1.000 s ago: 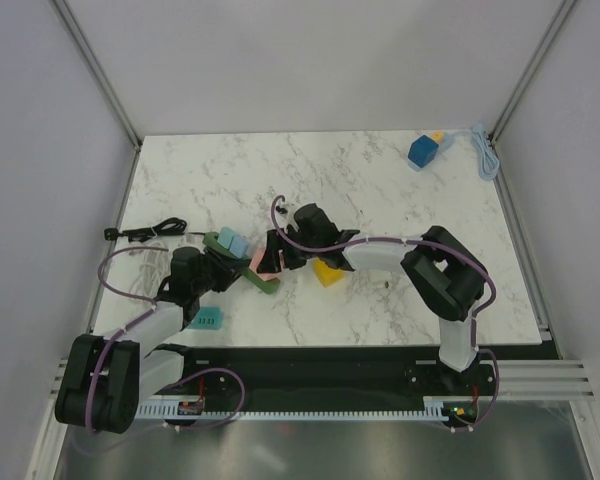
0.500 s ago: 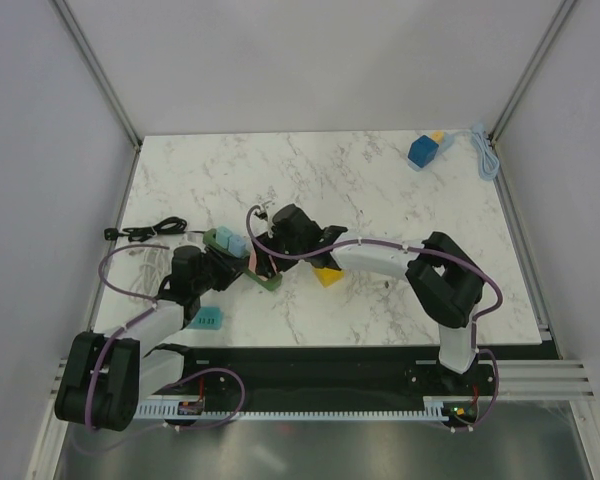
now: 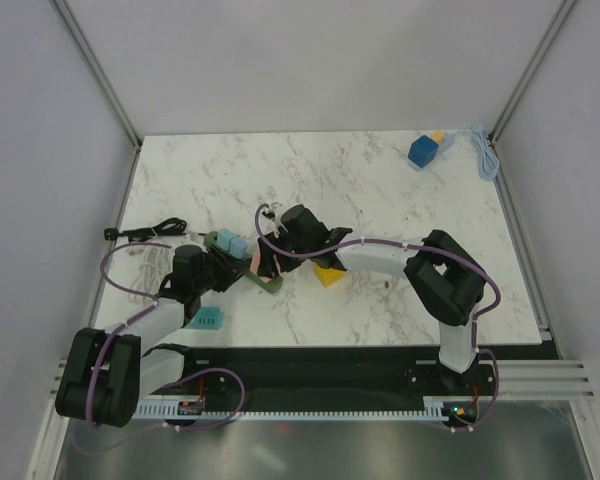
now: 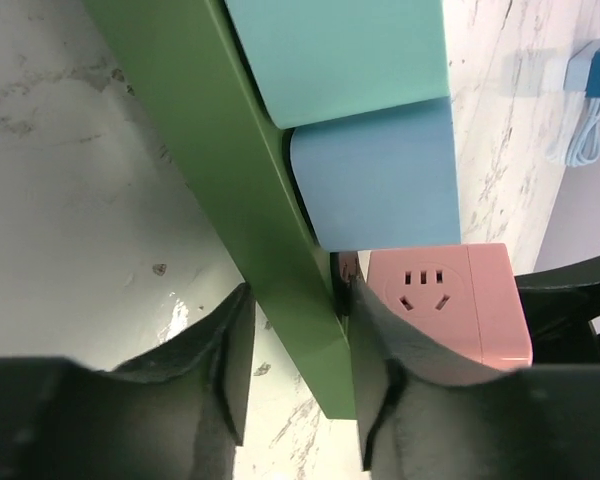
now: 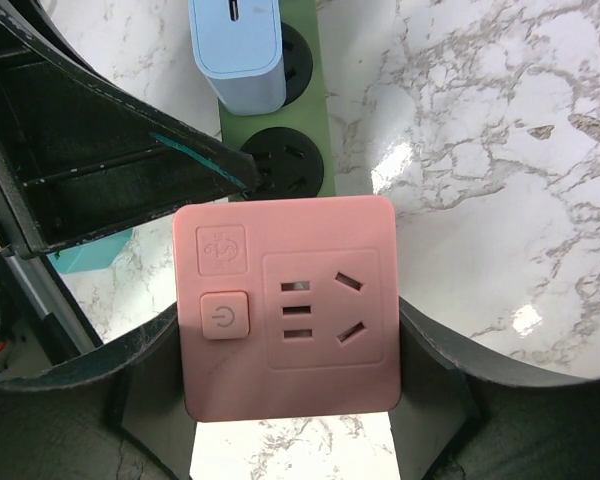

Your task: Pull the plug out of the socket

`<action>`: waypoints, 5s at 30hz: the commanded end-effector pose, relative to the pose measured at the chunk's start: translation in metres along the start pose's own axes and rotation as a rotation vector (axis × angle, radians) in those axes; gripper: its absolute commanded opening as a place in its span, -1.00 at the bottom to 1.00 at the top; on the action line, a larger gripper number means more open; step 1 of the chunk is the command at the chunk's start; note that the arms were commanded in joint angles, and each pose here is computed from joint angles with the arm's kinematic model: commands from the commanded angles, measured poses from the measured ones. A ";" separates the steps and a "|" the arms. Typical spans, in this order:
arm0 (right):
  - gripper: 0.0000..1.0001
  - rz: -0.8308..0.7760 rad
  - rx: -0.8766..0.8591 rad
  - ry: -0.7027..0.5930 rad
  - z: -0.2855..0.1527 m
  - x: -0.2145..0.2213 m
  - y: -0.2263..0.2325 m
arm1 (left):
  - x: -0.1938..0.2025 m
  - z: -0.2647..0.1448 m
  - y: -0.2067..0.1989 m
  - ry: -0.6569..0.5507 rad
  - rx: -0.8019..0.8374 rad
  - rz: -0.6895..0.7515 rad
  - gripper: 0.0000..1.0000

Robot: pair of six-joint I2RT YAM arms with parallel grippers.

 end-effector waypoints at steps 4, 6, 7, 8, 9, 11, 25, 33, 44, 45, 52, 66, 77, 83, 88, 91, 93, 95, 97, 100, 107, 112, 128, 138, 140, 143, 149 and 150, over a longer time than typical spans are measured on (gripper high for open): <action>-1.00 0.170 -0.094 -0.046 -0.018 -0.016 0.005 | 0.008 0.002 0.014 0.026 -0.037 0.106 0.34; -1.00 0.182 -0.119 -0.047 -0.018 -0.015 0.007 | 0.010 0.004 0.013 0.036 -0.026 0.098 0.43; -1.00 0.183 -0.133 -0.056 -0.017 -0.016 0.009 | 0.010 0.004 0.013 0.038 -0.022 0.094 0.47; -1.00 0.199 -0.149 -0.045 -0.016 -0.013 0.011 | 0.010 0.005 0.012 0.041 -0.018 0.089 0.48; -1.00 0.202 -0.160 -0.045 -0.015 -0.013 0.012 | 0.012 0.007 0.013 0.051 -0.021 0.085 0.48; -1.00 0.216 -0.180 -0.047 -0.013 -0.013 0.014 | 0.011 0.008 0.011 0.055 -0.015 0.081 0.48; -1.00 0.070 0.218 -0.191 -0.034 -0.047 -0.017 | 0.011 0.011 0.013 0.099 -0.047 0.154 -0.95; -1.00 0.294 -0.294 -0.044 -0.036 -0.049 0.014 | 0.011 0.006 0.015 0.078 -0.046 0.178 -0.96; -1.00 0.128 0.044 -0.082 -0.038 -0.046 -0.019 | 0.014 0.003 0.016 0.077 -0.036 0.183 -0.96; -1.00 0.097 0.195 -0.110 -0.042 -0.050 -0.034 | 0.012 0.003 0.015 0.073 -0.032 0.186 -0.96; -1.00 0.023 0.327 -0.121 -0.045 -0.042 -0.041 | 0.014 0.002 0.016 0.070 -0.033 0.186 -0.95; -1.00 0.227 0.114 -0.172 -0.068 -0.061 -0.066 | 0.016 0.001 0.015 0.076 -0.018 0.181 -0.96; -0.70 0.104 0.497 -0.125 -0.084 -0.047 -0.151 | 0.024 0.002 0.008 0.111 0.055 0.182 -0.95; 0.09 0.069 0.442 -0.104 -0.080 -0.051 -0.144 | 0.025 0.001 0.007 0.112 0.064 0.188 -0.96; 0.70 0.067 0.398 -0.150 -0.085 -0.071 -0.129 | 0.024 0.001 0.004 0.111 0.074 0.189 -0.95; 0.82 0.067 0.379 -0.192 -0.090 -0.085 -0.120 | 0.025 0.001 0.005 0.115 0.072 0.187 -0.95; 0.89 0.067 0.336 -0.198 -0.090 -0.090 -0.111 | 0.025 0.001 0.005 0.118 0.074 0.188 -0.95; 0.96 0.067 0.306 -0.217 -0.093 -0.096 -0.103 | 0.025 0.001 0.004 0.117 0.075 0.189 -0.95; 0.96 0.052 0.275 -0.234 -0.094 -0.100 -0.093 | 0.024 0.001 0.004 0.116 0.076 0.189 -0.95; 0.96 0.042 0.258 -0.260 -0.095 -0.105 -0.083 | 0.025 0.001 0.004 0.118 0.076 0.189 -0.95; 0.96 0.020 0.164 -0.300 -0.080 -0.113 -0.037 | 0.026 0.001 0.003 0.122 0.083 0.192 -0.95; 0.96 0.041 -0.042 -0.262 -0.042 -0.103 0.019 | 0.026 0.000 0.003 0.125 0.084 0.191 -0.95; 0.31 0.122 -0.157 -0.135 0.038 -0.063 0.042 | 0.028 -0.001 0.005 0.124 0.083 0.190 -0.96; 0.29 0.142 -0.192 -0.114 0.055 -0.059 0.043 | 0.026 0.000 0.003 0.123 0.090 0.190 -0.95; 0.20 0.142 -0.200 -0.111 0.057 -0.059 0.044 | 0.026 0.000 0.002 0.124 0.089 0.188 -0.95; 0.14 0.143 -0.199 -0.111 0.060 -0.058 0.043 | 0.027 0.000 0.003 0.125 0.090 0.188 -0.95; -0.41 0.153 -0.196 -0.124 0.064 -0.061 0.040 | 0.026 0.002 0.005 0.140 0.056 0.177 -0.95; -0.55 0.154 -0.196 -0.128 0.063 -0.062 0.039 | 0.026 0.002 0.006 0.144 0.053 0.173 -0.95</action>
Point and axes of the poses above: each gripper's point midway between its finger pads, its own z axis out along the fingers, its own y axis along the line the jaws close on, x = y × z, the point moved 2 cm from there along -z, back along the fingers, and after that the axes turned 10 degrees about z, right-handed, at the moved point
